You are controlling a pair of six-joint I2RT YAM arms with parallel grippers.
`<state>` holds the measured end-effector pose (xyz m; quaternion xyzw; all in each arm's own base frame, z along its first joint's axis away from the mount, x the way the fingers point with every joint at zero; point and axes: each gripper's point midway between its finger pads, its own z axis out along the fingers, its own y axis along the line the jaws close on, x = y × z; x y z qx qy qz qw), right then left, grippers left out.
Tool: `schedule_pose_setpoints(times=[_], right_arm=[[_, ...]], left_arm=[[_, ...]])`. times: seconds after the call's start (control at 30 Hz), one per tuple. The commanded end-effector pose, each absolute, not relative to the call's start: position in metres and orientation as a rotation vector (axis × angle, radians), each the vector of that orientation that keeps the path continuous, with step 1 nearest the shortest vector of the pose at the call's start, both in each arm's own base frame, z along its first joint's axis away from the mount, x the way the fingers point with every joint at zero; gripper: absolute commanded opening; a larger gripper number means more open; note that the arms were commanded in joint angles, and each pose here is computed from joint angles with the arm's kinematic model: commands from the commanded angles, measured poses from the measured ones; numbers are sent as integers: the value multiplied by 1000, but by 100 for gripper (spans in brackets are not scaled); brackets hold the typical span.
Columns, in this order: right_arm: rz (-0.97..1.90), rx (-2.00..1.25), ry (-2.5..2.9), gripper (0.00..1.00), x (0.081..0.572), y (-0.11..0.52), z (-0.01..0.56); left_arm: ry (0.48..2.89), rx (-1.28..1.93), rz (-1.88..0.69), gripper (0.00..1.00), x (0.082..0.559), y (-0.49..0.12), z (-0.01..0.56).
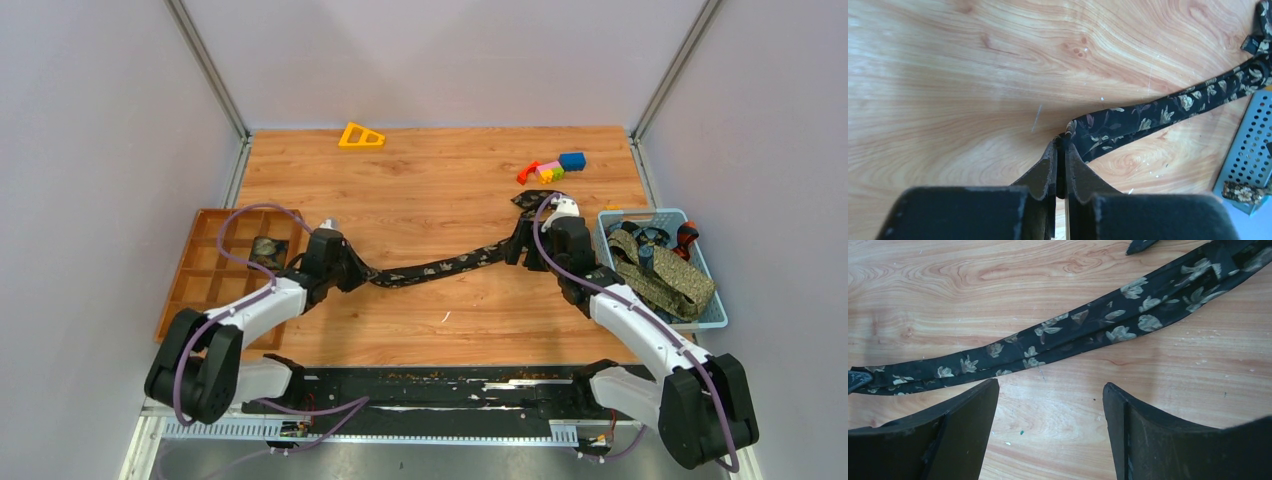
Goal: Roll the ties
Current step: Flatten out the tie at the center of the board.
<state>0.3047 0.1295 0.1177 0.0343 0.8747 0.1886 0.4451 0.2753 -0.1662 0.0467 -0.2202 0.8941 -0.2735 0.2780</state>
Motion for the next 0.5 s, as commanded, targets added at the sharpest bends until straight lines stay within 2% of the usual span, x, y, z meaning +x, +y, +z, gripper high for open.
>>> schedule_pose_setpoints(times=[0.0, 0.27, 0.47], right_arm=[[490, 68, 2119, 77, 312, 134, 130], [495, 63, 2126, 76, 314, 136, 130], [518, 8, 2130, 75, 319, 147, 141]], left_arm=[[2347, -576, -555, 7, 269, -136, 55], [2264, -613, -346, 6, 238, -87, 69], [2234, -654, -326, 5, 221, -74, 60]])
